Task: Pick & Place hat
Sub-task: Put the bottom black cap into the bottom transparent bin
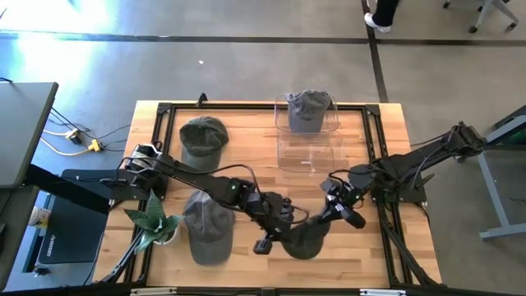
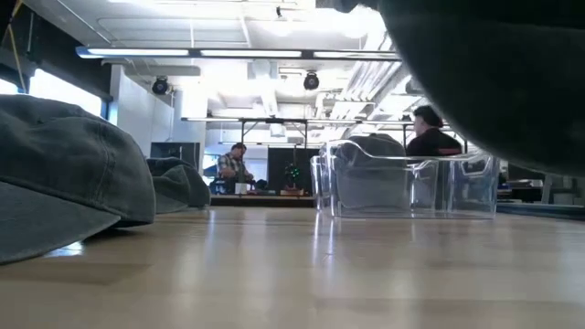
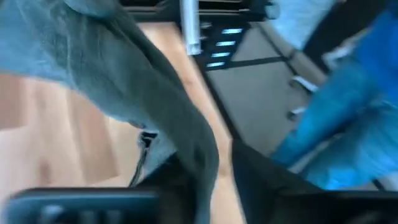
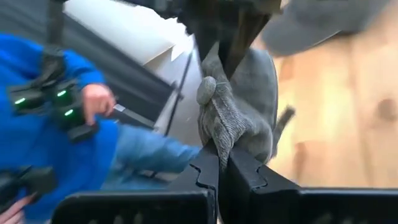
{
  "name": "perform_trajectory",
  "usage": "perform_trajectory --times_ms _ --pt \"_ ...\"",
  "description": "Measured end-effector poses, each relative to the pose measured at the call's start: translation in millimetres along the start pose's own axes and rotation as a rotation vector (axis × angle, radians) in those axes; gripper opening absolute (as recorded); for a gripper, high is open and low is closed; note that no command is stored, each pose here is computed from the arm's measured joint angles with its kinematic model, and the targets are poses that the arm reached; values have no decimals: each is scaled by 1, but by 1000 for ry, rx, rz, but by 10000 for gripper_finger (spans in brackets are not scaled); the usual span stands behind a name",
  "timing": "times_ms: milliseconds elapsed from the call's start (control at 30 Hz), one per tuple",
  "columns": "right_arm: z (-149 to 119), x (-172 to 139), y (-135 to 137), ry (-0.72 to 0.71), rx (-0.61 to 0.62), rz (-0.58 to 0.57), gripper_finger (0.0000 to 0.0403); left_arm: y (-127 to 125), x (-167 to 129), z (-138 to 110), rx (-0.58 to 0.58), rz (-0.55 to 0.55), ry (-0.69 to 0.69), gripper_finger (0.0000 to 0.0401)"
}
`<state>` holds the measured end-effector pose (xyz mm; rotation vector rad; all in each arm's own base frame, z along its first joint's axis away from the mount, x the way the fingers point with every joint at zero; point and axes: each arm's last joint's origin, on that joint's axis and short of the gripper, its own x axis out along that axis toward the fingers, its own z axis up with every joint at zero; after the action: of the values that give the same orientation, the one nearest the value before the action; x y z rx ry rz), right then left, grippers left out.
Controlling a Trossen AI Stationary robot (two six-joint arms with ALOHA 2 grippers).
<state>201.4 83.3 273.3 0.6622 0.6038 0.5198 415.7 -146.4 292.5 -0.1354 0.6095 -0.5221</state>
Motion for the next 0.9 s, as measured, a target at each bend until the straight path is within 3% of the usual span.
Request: perform_trajectory --times_ms 100,233,333,533,667,800,900 --pt "-3 1 3 54 4 56 4 1 0 0 -2 -47 7 13" --pt "-11 4 12 98 -11 97 28 1 -1 5 34 -59 -41 17" --pt "-16 6 17 114 -94 121 70 -1 -1 9 75 -103 -79 6" --pt "-24 17 18 127 -415 102 197 -2 -1 9 50 -141 -73 2" --pt "-31 29 14 141 -635 21 265 -2 -1 9 52 -146 -73 2" --pt "-37 45 5 169 -758 -64 282 -2 -1 9 54 -145 -73 1" --pt "-43 59 1 197 -806 -47 277 -2 -1 9 52 -137 -74 1"
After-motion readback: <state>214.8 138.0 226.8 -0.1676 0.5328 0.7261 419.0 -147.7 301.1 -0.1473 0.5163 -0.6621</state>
